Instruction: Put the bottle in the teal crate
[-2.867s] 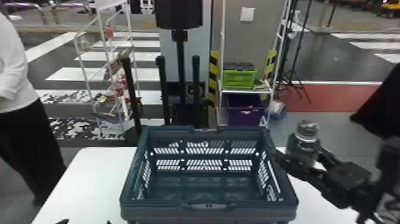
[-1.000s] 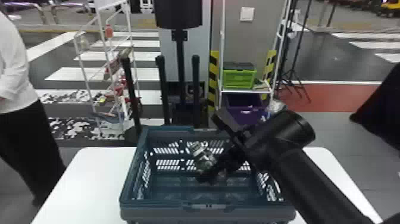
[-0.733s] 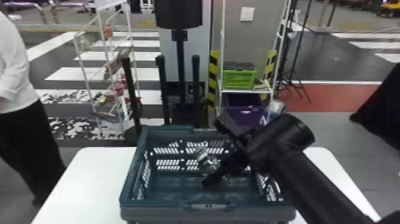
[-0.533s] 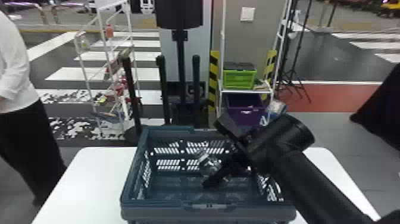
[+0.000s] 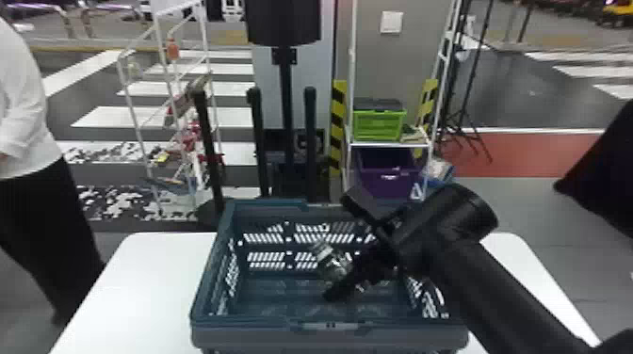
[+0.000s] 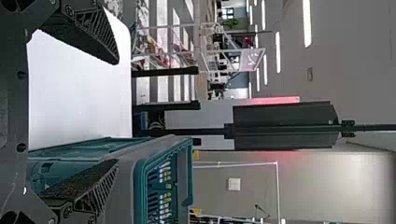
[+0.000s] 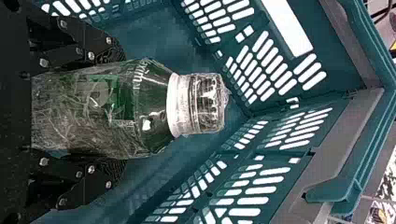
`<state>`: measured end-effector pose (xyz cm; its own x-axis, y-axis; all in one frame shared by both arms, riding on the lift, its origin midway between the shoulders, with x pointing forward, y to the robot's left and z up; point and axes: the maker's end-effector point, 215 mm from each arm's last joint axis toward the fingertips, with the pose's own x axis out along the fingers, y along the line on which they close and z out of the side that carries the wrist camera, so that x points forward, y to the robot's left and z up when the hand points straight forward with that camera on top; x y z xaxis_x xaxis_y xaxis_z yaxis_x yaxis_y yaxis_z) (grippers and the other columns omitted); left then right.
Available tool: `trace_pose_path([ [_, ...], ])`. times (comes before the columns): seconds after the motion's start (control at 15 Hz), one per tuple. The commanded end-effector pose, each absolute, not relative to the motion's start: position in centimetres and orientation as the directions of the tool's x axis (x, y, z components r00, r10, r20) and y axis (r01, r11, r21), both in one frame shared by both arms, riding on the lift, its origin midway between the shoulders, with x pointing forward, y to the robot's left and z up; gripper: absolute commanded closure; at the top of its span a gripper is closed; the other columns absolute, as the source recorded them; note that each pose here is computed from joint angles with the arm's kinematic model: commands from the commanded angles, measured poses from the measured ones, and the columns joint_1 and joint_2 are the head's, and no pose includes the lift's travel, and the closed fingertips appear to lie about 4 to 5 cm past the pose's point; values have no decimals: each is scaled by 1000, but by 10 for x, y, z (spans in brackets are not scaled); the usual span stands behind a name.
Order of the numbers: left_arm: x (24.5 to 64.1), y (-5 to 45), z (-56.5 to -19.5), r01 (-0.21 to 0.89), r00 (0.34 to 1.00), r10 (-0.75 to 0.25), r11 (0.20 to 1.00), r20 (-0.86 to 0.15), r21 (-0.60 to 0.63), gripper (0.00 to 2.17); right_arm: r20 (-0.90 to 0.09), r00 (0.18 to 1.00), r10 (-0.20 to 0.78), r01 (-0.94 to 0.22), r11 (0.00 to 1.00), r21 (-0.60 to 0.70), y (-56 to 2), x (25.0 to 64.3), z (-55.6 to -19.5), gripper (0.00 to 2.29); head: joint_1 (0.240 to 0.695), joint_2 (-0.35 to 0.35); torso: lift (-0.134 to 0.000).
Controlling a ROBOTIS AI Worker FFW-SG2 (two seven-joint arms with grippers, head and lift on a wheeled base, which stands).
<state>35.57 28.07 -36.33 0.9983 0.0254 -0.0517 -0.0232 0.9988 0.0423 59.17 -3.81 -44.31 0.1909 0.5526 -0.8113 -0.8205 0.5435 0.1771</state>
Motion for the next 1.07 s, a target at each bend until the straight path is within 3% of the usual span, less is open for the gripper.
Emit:
trace_pose_path([
  [0.0, 356, 281, -362, -23, 999, 25, 999, -48, 42, 137, -816, 191, 545, -817, 549, 176, -40, 591, -445, 248, 499, 0, 0],
  [0.07, 356, 281, -362, -23, 999, 25, 999, -48, 42, 137, -817, 191, 545, -816, 550, 176, -40, 591, -445, 87, 499, 0, 0],
  [0.47, 358, 281, -359, -25, 999, 26, 999, -42, 40, 137, -802, 206, 561, -802, 567, 190, -41, 593, -438, 76, 499, 0, 0],
  [0.67, 358, 282, -357, -28, 999, 29, 999, -40, 40, 137, -768, 268, 581, -771, 608, 191, -34, 594, -403, 76, 499, 0, 0],
  [1.0, 361, 281, -352, -28, 999, 29, 999, -31, 39, 137, -678, 448, 583, -707, 695, 130, -61, 603, -339, 83, 499, 0, 0],
])
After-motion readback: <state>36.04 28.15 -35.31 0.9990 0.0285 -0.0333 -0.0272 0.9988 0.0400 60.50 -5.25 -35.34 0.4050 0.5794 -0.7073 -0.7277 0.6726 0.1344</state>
